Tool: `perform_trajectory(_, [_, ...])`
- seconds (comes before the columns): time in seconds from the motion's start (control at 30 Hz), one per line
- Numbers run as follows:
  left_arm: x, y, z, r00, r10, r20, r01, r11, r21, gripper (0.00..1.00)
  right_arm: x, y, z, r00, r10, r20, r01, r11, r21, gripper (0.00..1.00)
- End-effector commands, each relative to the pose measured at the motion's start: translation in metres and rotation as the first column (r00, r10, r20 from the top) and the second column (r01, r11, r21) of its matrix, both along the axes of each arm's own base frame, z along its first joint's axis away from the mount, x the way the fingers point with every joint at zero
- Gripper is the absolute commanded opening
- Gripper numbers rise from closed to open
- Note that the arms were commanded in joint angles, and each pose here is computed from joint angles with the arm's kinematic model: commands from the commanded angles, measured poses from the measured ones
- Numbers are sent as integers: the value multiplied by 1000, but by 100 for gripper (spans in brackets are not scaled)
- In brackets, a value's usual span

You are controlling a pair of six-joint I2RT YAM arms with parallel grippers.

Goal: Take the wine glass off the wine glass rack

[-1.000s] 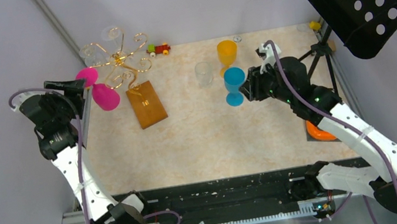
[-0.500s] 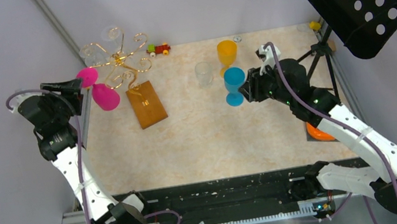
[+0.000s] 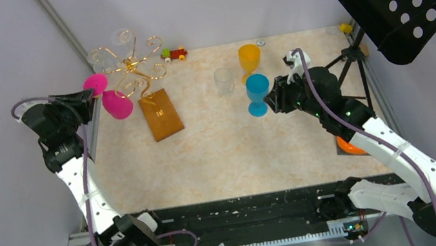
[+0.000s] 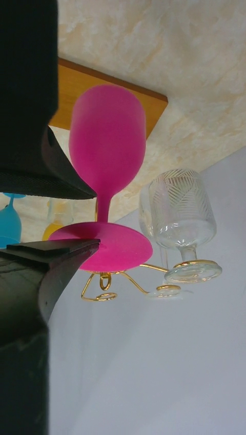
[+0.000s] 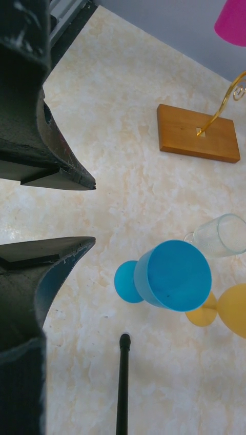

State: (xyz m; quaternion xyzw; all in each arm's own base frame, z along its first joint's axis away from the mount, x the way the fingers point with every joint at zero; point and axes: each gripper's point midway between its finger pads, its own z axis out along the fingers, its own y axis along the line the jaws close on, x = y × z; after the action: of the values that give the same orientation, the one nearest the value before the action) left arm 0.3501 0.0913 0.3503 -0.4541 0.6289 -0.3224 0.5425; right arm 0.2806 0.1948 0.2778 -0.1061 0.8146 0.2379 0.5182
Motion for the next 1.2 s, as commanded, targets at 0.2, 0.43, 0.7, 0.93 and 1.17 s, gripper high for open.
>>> perform_trajectory(0.2, [2, -4, 13, 997, -27, 79, 29, 999, -26, 3, 2, -6, 16, 998, -35, 51, 34, 999, 28, 40])
perform_trajectory(0.43, [-7, -7, 36, 992, -6, 124, 6, 1000, 1, 0, 2, -6, 16, 998, -35, 52, 33, 999, 32, 40])
perform_trajectory(0.7, [-11, -4, 66, 975, 40, 217, -39, 999, -10, 0, 2, -5, 17, 998, -37, 50, 34, 998, 46, 39])
perform_trajectory(0.93, [-19, 4, 78, 955, 117, 272, -109, 993, -43, 0, 2, -4, 18, 998, -36, 47, 33, 998, 54, 39])
perform_trajectory(1.17, [-11, 13, 79, 946, 137, 293, -134, 991, -29, 0, 1, -2, 19, 999, -30, 45, 27, 998, 62, 39])
